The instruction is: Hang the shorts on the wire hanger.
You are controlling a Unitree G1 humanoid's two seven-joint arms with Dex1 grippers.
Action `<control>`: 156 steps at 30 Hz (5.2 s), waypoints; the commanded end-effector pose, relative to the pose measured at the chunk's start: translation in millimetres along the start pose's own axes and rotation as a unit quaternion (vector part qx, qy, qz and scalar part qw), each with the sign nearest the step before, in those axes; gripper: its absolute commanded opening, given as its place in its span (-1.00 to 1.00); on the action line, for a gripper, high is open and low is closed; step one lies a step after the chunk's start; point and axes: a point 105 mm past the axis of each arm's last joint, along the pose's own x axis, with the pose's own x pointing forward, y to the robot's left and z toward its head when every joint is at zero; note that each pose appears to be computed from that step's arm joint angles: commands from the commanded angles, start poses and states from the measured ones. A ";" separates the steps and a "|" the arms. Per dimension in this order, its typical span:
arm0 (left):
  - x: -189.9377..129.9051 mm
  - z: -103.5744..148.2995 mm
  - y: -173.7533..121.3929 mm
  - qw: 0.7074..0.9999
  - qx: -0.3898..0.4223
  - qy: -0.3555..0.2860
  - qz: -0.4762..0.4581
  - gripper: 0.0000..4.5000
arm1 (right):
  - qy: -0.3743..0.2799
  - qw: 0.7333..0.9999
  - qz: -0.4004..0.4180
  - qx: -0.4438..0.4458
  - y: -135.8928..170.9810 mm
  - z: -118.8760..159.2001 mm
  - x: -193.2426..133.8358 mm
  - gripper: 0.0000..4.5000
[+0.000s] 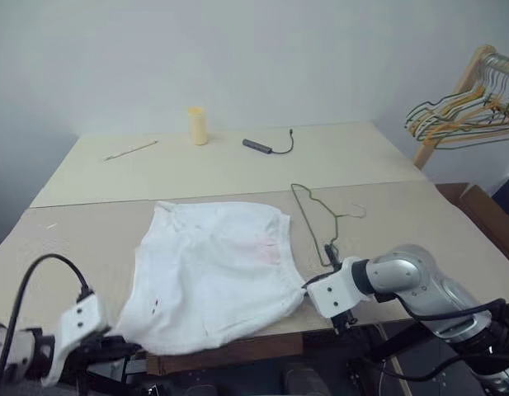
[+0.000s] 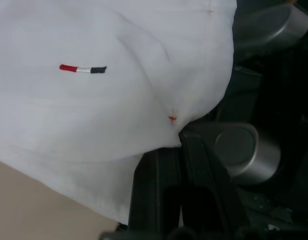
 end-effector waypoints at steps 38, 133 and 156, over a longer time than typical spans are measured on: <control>-35.6 129.5 38.0 0.955 0.124 -0.266 0.036 1.00 | -0.020 0.716 -0.362 0.597 -105.9 -95.3 -30.9 1.00; 3.0 267.5 75.3 0.733 -0.286 -0.613 -0.072 -0.62 | -0.275 0.803 -0.495 0.185 -135.4 59.4 -29.0 -1.00; -1.0 253.8 87.1 0.809 -0.058 -0.584 0.032 -1.00 | -0.363 0.827 -0.370 0.218 -116.6 60.8 -58.1 0.57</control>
